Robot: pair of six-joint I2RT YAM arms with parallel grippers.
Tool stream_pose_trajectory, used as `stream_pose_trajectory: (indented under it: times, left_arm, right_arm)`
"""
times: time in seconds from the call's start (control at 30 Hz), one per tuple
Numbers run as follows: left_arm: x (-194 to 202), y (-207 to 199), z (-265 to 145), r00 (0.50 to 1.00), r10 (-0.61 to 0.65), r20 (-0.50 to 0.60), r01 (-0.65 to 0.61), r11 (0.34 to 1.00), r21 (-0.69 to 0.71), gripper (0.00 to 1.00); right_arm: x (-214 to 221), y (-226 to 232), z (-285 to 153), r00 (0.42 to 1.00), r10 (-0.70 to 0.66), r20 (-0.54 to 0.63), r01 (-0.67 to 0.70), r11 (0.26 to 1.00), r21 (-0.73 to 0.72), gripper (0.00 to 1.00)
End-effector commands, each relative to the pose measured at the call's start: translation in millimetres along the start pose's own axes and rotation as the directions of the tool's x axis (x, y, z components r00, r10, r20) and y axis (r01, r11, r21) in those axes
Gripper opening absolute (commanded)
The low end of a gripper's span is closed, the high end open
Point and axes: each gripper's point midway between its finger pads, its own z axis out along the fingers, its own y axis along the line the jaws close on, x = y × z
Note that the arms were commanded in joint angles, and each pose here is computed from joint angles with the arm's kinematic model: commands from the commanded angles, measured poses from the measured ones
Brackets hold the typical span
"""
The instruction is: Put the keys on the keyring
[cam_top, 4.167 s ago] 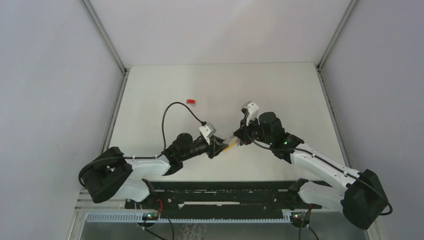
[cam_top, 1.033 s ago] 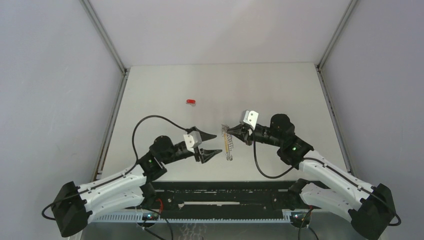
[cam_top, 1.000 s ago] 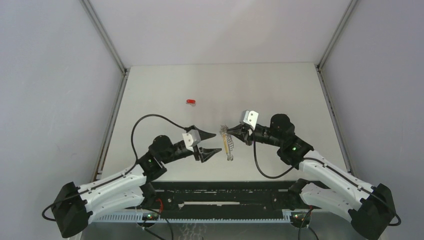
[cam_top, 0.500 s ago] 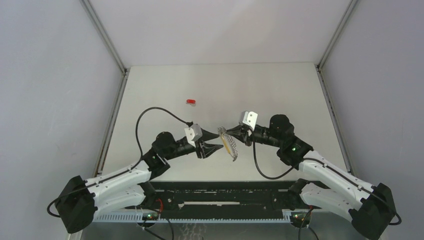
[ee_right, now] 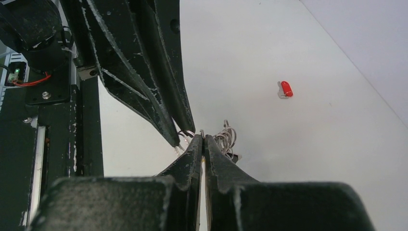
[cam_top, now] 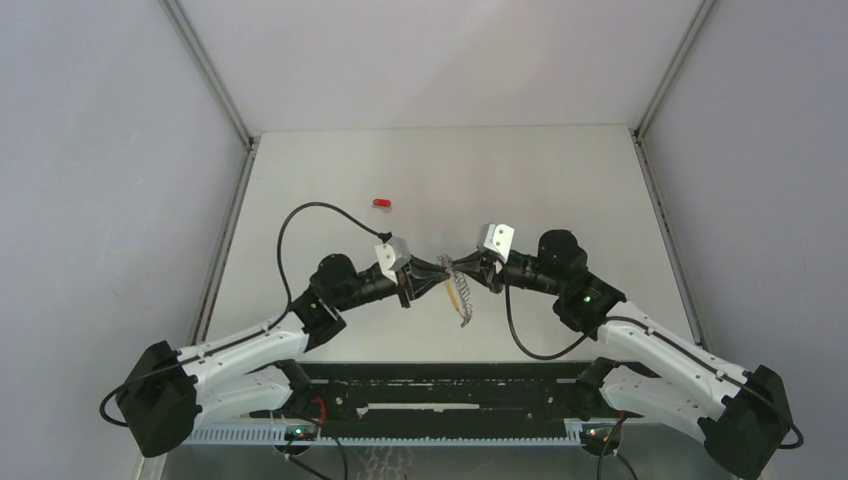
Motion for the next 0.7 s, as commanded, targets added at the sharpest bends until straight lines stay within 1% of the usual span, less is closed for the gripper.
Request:
stream_pose_trajectory:
  times: [0.0, 0.13, 0.23, 0.3, 0.37, 0.53, 0.57, 0.67]
  left_arm:
    - [-29.8, -1.7, 8.5, 0.998, 0.036, 0.054, -0.037, 0.999, 0.026, 0.15]
    - [-24.8, -8.6, 7.6, 0.997, 0.078, 0.026, -0.080, 0.995, 0.064, 0.10]
    - [-18.0, -18.6, 6.4, 0.987, 0.163, -0.010, -0.161, 0.982, 0.101, 0.10]
    - [-9.5, -26.6, 7.9, 0.969, 0.240, -0.052, -0.232, 0.964, 0.130, 0.10]
    - [-3.8, -28.9, 9.3, 0.958, 0.272, -0.093, -0.258, 0.956, 0.138, 0.11]
    - [2.2, -25.8, 10.7, 0.942, 0.310, -0.129, -0.296, 0.948, 0.118, 0.22]
    - [2.1, -25.2, 10.1, 0.940, 0.315, -0.129, -0.302, 0.947, 0.111, 0.27]
    - [1.3, -24.7, 6.3, 0.938, 0.323, -0.126, -0.312, 0.945, 0.100, 0.48]
  right_arm:
    - [-33.4, -7.1, -2.2, 0.995, -0.056, 0.086, 0.053, 0.998, 0.034, 0.00]
    - [-34.6, -11.9, -2.4, 0.995, -0.045, 0.089, 0.040, 0.997, 0.062, 0.00]
    - [-35.7, -15.0, -2.0, 0.995, -0.032, 0.093, 0.025, 0.997, 0.079, 0.00]
    - [-36.9, -17.2, -1.4, 0.995, -0.023, 0.098, 0.014, 0.996, 0.091, 0.00]
    - [-38.0, -18.7, -1.0, 0.995, -0.016, 0.103, 0.005, 0.995, 0.099, 0.00]
    - [-38.2, -18.8, 0.5, 0.994, -0.009, 0.108, -0.001, 0.995, 0.096, 0.00]
    - [-37.7, -19.0, 0.8, 0.994, -0.006, 0.106, -0.004, 0.995, 0.097, 0.00]
    - [-34.9, -17.5, 1.8, 0.995, -0.001, 0.098, -0.007, 0.996, 0.087, 0.00]
